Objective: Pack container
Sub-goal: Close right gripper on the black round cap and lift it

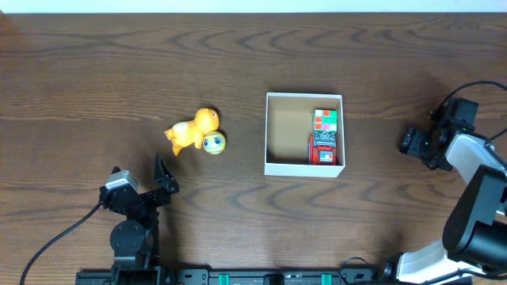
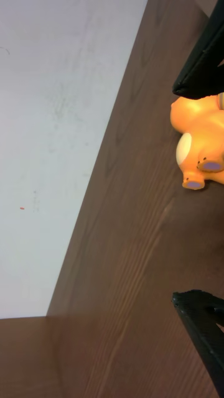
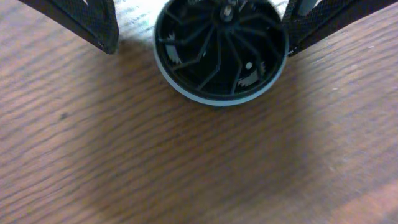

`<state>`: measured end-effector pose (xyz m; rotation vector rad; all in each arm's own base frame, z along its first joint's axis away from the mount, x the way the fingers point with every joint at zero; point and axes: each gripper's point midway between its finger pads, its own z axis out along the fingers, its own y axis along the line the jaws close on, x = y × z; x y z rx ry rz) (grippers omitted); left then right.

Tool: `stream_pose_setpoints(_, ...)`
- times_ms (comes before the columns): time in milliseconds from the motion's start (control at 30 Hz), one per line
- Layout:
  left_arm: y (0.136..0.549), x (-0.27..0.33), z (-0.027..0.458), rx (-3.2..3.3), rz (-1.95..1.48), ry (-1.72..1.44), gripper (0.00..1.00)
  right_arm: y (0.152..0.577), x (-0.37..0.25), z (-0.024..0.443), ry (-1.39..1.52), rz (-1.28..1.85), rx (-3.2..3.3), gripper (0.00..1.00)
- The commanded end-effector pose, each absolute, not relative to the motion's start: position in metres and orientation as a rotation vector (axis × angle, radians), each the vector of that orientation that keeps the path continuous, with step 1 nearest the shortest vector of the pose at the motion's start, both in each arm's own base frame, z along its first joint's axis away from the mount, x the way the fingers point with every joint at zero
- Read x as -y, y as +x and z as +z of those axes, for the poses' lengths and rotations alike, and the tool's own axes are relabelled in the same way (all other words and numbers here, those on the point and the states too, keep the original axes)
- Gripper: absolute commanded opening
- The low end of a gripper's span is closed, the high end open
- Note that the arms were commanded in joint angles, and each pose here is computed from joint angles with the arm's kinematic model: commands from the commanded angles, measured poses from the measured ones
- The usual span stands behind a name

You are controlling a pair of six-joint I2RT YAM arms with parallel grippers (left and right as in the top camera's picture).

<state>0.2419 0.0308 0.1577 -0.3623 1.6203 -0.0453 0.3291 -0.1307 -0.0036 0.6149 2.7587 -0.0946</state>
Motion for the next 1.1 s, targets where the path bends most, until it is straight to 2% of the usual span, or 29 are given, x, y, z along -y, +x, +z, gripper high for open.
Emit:
stream_pose_setpoints(0, 0.241, -0.032, 0.141, -1.671, -0.018, -0.356, 0.98, 0.327, 0.132, -0.008, 0.606, -0.1, -2.769, 0.84)
stream_pose_setpoints(100, 0.241, -0.032, 0.141, -1.671, -0.018, -0.356, 0.98, 0.332, 0.134, -0.007, 0.602, -0.104, -2.75, 0.82)
stream_pose_setpoints(433, 0.241, -0.032, 0.141, -1.671, -0.018, -0.356, 0.98, 0.333, 0.133, -0.006, 0.599, -0.099, -2.746, 0.6)
stream_pose_setpoints(533, 0.241, -0.032, 0.141, -1.671, -0.018, -0.356, 0.98, 0.332, 0.131, -0.007, 0.596, -0.098, -2.754, 0.57)
stream_pose_setpoints(733, 0.241, -0.032, 0.141, -1.671, -0.018, -0.356, 0.98, 0.345, 0.122, 0.004, 0.542, -0.093, -2.752, 0.54)
stream_pose_setpoints(1067, 0.241, -0.032, 0.141, -1.671, -0.018, -0.356, 0.98, 0.394, 0.088, 0.055, 0.351, -0.077, -2.717, 0.54)
